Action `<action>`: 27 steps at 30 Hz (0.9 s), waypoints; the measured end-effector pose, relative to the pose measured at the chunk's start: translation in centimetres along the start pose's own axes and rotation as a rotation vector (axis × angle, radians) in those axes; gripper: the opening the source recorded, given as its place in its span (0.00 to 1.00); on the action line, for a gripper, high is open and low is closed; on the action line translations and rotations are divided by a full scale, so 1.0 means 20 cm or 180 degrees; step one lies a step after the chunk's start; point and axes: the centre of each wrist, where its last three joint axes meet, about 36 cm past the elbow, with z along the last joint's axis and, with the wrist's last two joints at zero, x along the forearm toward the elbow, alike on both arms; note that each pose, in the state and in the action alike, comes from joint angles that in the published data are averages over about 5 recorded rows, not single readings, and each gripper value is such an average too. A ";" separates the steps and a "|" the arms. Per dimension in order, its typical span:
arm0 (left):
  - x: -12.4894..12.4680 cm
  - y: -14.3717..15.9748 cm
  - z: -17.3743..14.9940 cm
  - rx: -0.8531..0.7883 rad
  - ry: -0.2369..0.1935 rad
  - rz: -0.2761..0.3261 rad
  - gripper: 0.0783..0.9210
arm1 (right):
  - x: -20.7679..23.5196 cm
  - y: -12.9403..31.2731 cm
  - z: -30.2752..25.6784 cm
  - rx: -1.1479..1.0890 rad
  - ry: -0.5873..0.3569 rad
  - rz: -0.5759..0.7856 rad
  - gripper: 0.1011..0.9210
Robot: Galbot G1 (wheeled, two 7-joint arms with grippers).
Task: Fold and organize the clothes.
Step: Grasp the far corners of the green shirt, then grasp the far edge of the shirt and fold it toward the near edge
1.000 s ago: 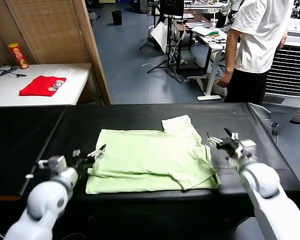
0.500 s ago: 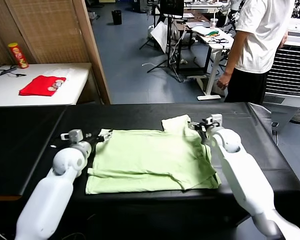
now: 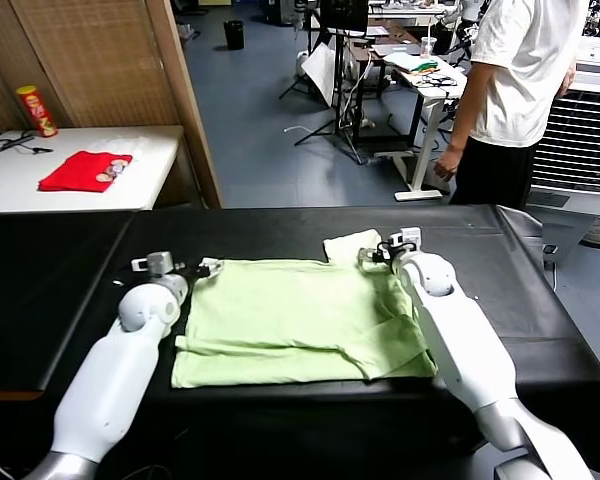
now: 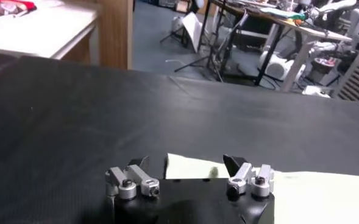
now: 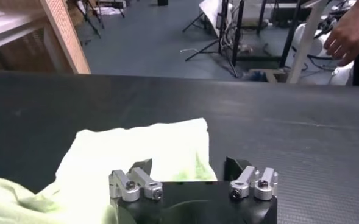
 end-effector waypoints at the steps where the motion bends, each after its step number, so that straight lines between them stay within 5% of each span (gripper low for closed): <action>1: 0.00 0.00 0.01 -0.0007 0.0009 -0.0002 0.73 | 0.00 0.00 0.00 -0.0001 -0.0007 -0.0006 0.37; 6: 0.02 0.00 0.03 -0.0035 0.0037 0.0006 0.41 | 0.01 0.02 0.00 0.0003 -0.0079 -0.0024 0.10; 12: 0.05 -0.02 0.02 -0.0039 -0.0001 0.0055 0.08 | 0.04 0.01 0.01 0.0029 -0.0263 -0.0042 0.03; 20: 0.12 0.02 -0.03 -0.0031 -0.0144 0.0017 0.06 | 0.14 -0.03 0.00 0.0008 -0.0447 -0.0173 0.03; 27: 0.33 0.05 -0.06 -0.0067 -0.0308 0.0071 0.06 | 0.32 -0.09 0.00 0.0091 -0.0548 -0.0199 0.03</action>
